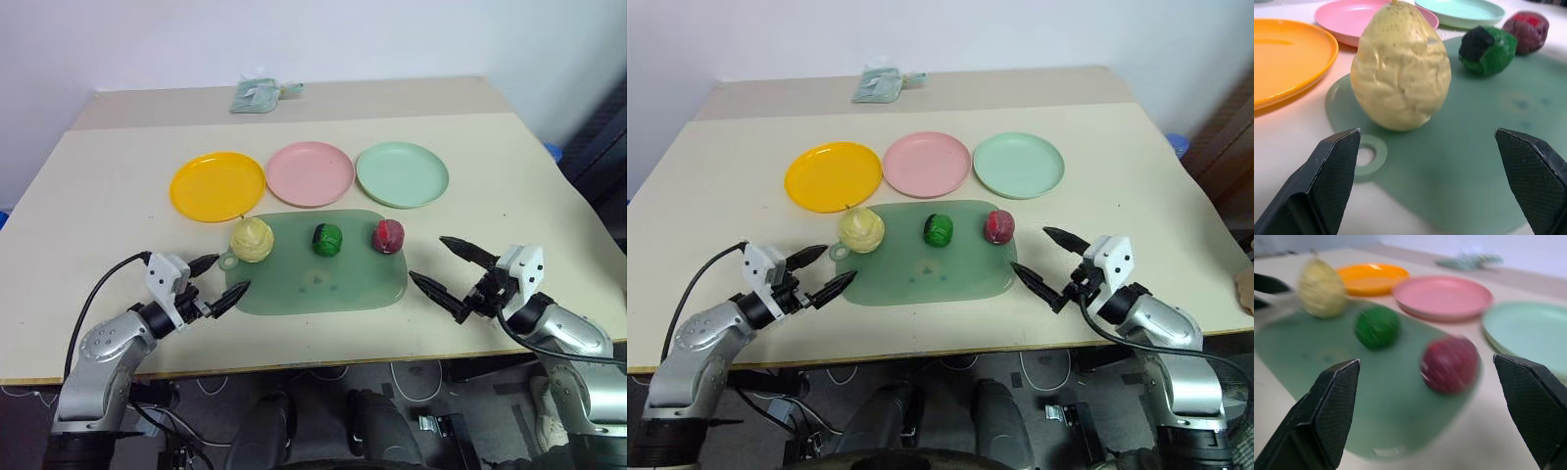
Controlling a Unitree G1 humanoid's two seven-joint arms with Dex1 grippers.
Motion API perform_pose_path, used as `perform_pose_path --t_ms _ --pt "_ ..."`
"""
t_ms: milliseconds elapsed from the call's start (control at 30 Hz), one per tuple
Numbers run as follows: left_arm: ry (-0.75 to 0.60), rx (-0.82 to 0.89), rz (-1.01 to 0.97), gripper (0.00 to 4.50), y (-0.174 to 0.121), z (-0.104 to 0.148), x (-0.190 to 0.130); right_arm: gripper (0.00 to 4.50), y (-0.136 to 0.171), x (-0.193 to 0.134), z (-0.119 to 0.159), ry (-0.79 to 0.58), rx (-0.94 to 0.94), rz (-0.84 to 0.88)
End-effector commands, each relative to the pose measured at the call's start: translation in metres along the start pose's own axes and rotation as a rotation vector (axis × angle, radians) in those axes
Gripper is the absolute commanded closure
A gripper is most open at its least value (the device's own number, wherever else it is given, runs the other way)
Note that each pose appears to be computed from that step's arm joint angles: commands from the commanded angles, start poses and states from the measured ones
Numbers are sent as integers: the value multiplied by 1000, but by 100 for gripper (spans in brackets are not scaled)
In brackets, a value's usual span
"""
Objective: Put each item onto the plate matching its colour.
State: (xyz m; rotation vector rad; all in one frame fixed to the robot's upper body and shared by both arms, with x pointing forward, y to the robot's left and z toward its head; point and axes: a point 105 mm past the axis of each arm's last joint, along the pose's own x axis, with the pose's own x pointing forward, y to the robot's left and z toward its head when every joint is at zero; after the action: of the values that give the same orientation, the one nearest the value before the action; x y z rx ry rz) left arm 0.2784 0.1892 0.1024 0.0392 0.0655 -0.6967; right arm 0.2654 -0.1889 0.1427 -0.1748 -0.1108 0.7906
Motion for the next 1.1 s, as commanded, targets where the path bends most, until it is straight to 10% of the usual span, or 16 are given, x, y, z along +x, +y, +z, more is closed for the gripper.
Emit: perform_pose_path --t_ms 33,1100 --pt "-13 -11 -32 0 -6 20 7 4 11 10 29 -91 -68 103" --pt "24 4 141 0 8 40 50 4 21 27 42 -89 -143 221"
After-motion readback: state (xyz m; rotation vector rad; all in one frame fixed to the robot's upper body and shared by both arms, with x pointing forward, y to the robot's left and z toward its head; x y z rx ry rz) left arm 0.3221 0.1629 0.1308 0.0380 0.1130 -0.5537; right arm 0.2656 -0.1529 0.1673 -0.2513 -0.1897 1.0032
